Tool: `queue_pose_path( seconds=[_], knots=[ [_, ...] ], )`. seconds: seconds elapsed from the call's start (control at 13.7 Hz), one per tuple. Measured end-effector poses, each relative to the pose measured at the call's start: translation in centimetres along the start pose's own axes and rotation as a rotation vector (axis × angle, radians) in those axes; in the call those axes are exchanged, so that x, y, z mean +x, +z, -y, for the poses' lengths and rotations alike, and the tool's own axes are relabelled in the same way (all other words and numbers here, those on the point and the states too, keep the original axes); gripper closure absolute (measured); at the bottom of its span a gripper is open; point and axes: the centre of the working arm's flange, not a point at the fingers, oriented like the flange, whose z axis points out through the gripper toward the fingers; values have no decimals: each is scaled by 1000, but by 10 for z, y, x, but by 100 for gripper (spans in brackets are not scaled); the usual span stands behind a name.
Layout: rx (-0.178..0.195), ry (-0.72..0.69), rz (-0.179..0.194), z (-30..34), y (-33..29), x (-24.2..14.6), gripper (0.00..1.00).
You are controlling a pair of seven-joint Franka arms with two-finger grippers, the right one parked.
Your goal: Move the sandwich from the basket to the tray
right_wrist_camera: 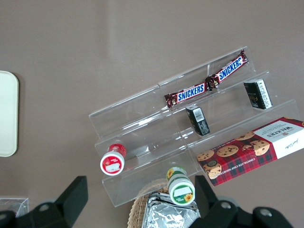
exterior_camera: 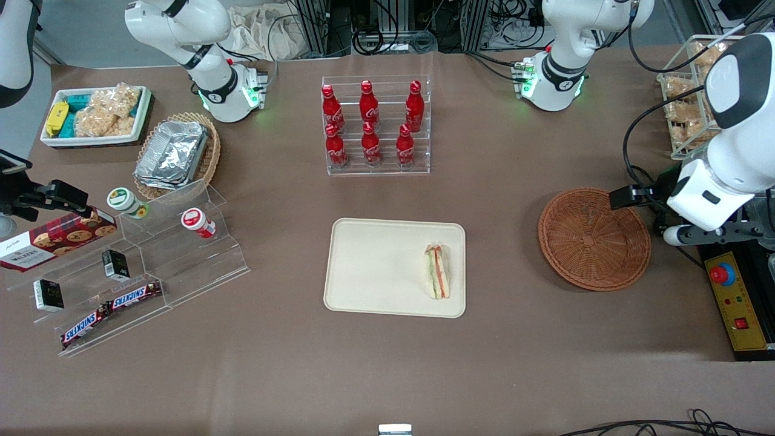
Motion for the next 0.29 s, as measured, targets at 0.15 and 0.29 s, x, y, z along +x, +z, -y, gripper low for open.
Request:
queue_pose_path(
  seconds=[0.15, 0.29],
  knots=[
    [-18, -13, -2, 12, -5, -1, 0],
    [-31, -26, -3, 24, -9, -1, 0]
  ],
)
